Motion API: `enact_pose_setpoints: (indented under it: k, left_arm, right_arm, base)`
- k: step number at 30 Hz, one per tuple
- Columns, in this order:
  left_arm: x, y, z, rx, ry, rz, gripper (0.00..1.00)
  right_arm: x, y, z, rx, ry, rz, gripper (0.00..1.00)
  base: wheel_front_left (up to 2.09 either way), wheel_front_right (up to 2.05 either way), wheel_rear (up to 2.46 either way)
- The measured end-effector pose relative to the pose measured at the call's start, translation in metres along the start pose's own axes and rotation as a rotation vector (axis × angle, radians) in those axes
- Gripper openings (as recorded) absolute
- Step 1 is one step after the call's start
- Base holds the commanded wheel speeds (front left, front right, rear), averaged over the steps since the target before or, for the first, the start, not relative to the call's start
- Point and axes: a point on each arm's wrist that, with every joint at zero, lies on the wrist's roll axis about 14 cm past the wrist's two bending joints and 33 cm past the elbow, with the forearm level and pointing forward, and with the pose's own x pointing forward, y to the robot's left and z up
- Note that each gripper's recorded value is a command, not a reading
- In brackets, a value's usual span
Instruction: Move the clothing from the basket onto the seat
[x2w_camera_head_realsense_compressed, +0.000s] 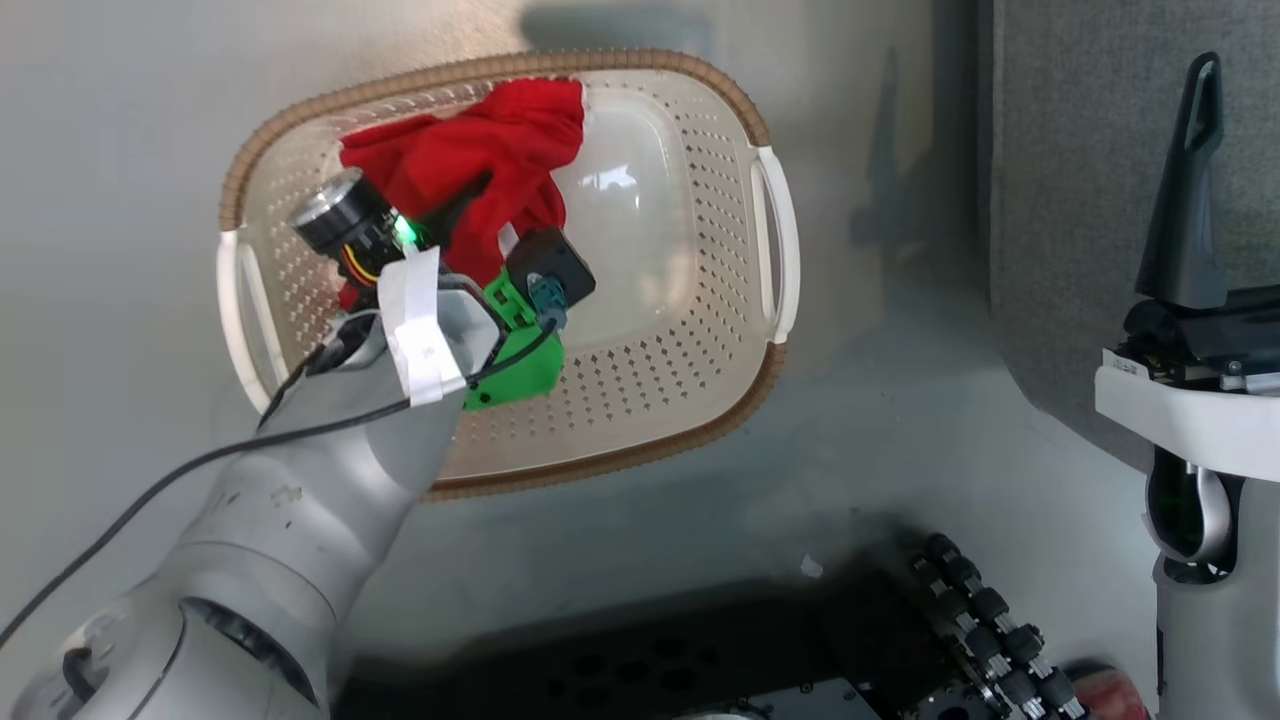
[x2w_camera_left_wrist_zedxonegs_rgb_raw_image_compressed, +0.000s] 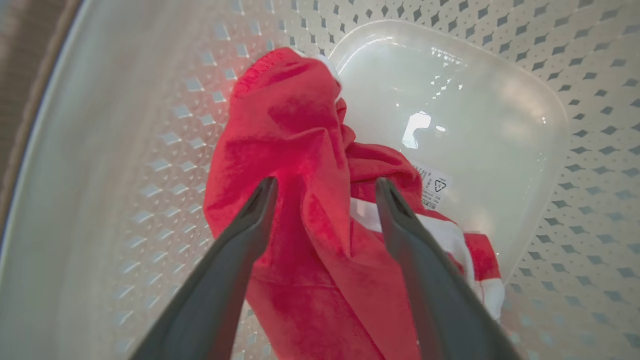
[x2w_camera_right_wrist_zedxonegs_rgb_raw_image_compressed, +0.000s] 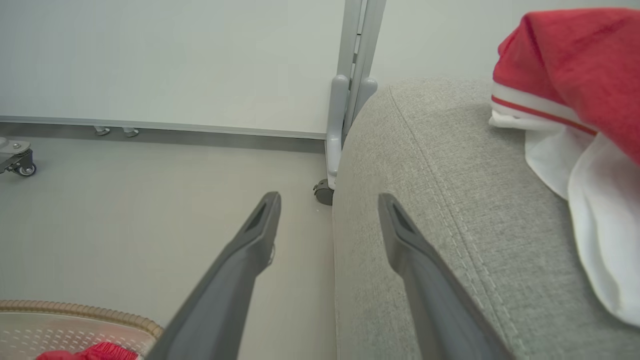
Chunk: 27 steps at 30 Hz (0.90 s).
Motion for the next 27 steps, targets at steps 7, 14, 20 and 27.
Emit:
enact_pose_setpoints:
  k: [7,14,20,27]
  left_arm:
    - [0.016,-0.004,-0.02,0.053,0.076,-0.028,1.0]
    - [0.019,-0.005,-0.037,0.002,0.115,-0.026,0.0]
    - [0.019,-0.006,-0.036,-0.038,0.078,-0.033,0.0]
    - [0.013,0.002,-0.017,-0.181,-0.014,-0.003,0.0]
  right_arm:
    - [0.0,-0.001,-0.017,-0.032,0.034,0.013,1.0]
    - [0.005,0.01,-0.023,-0.01,0.03,0.044,1.0]
    - [0.009,0.014,-0.023,-0.005,0.023,0.057,1.0]
    - [0.012,0.009,-0.012,0.037,-0.009,0.027,1.0]
  base:
    - [0.0,0.0,0.0]
    - [0.0,0.0,0.0]
    - [0.0,0.0,0.0]
    - [0.0,0.0,0.0]
